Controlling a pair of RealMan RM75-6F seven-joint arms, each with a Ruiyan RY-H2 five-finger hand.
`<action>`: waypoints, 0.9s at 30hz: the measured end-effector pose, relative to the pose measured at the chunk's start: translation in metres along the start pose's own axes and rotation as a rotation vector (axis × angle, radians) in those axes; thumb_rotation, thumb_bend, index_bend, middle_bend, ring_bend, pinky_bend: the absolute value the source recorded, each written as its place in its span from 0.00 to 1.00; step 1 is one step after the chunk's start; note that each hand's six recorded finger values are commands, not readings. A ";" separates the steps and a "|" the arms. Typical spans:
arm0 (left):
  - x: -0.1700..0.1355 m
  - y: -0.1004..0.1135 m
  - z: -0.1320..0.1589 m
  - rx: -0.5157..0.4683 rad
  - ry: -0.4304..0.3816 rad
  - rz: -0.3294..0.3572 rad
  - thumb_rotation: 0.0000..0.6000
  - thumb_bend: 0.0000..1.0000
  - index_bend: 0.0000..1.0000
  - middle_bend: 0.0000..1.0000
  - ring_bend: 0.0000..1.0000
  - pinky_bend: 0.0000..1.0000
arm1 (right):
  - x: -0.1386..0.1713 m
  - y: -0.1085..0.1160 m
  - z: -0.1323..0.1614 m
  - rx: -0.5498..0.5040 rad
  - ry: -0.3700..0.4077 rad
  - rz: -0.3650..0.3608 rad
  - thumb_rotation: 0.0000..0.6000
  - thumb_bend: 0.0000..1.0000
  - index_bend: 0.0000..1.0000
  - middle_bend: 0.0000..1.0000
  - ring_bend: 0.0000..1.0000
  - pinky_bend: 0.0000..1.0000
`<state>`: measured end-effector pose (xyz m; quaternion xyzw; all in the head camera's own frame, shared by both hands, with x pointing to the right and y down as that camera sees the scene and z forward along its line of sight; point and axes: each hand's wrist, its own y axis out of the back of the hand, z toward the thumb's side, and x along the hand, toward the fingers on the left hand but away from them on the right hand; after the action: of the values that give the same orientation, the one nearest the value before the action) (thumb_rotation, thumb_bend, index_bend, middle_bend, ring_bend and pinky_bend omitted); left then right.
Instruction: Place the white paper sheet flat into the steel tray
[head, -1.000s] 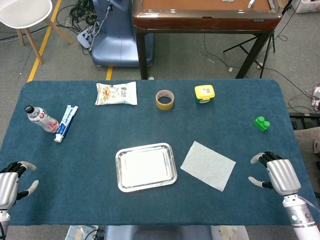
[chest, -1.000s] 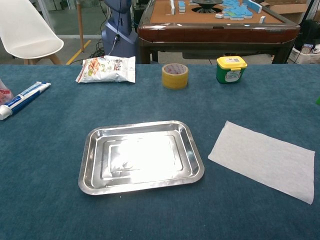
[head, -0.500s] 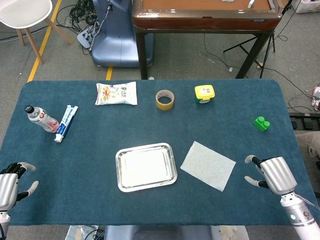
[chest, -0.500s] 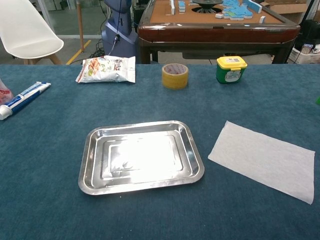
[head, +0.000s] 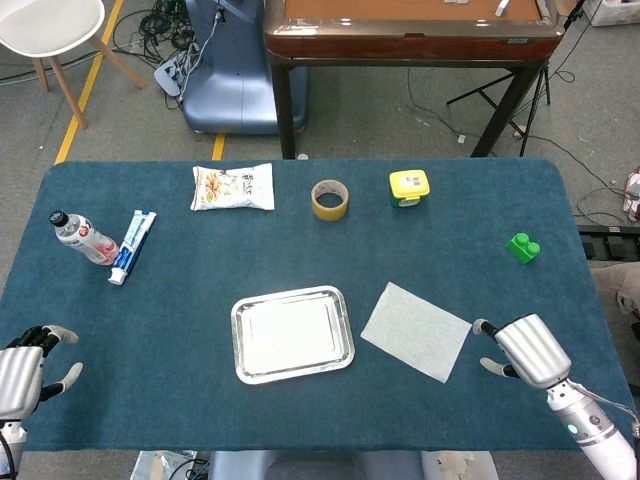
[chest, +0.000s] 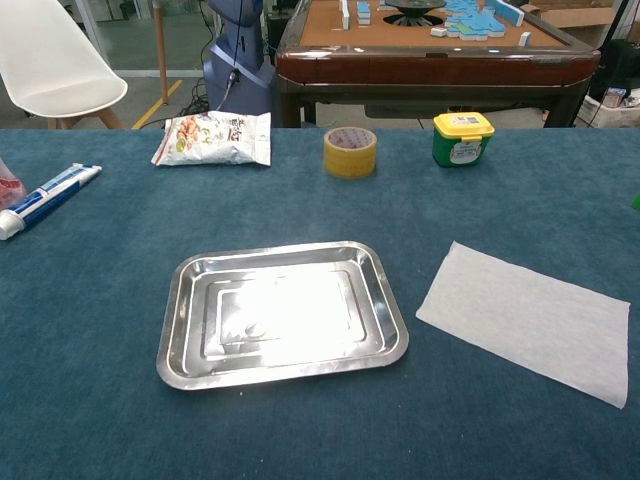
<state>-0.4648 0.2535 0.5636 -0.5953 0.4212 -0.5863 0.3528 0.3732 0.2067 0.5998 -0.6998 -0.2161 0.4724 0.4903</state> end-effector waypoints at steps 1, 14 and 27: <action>0.000 0.000 0.000 0.000 0.000 0.001 1.00 0.23 0.43 0.41 0.31 0.46 | 0.000 -0.002 0.001 0.008 0.005 0.006 1.00 0.00 0.47 1.00 1.00 1.00; -0.001 0.001 -0.002 -0.004 0.006 0.003 1.00 0.23 0.43 0.41 0.31 0.46 | -0.004 -0.028 0.008 0.048 0.041 0.067 1.00 0.00 0.47 1.00 1.00 1.00; -0.003 0.004 -0.001 -0.004 0.006 0.011 1.00 0.23 0.43 0.41 0.31 0.46 | -0.008 -0.051 0.014 0.074 0.067 0.130 1.00 0.00 0.47 1.00 1.00 1.00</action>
<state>-0.4661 0.2545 0.5594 -0.5919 0.4269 -0.5851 0.3536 0.3654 0.2291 0.6476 -0.7091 -0.1362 0.4872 0.4912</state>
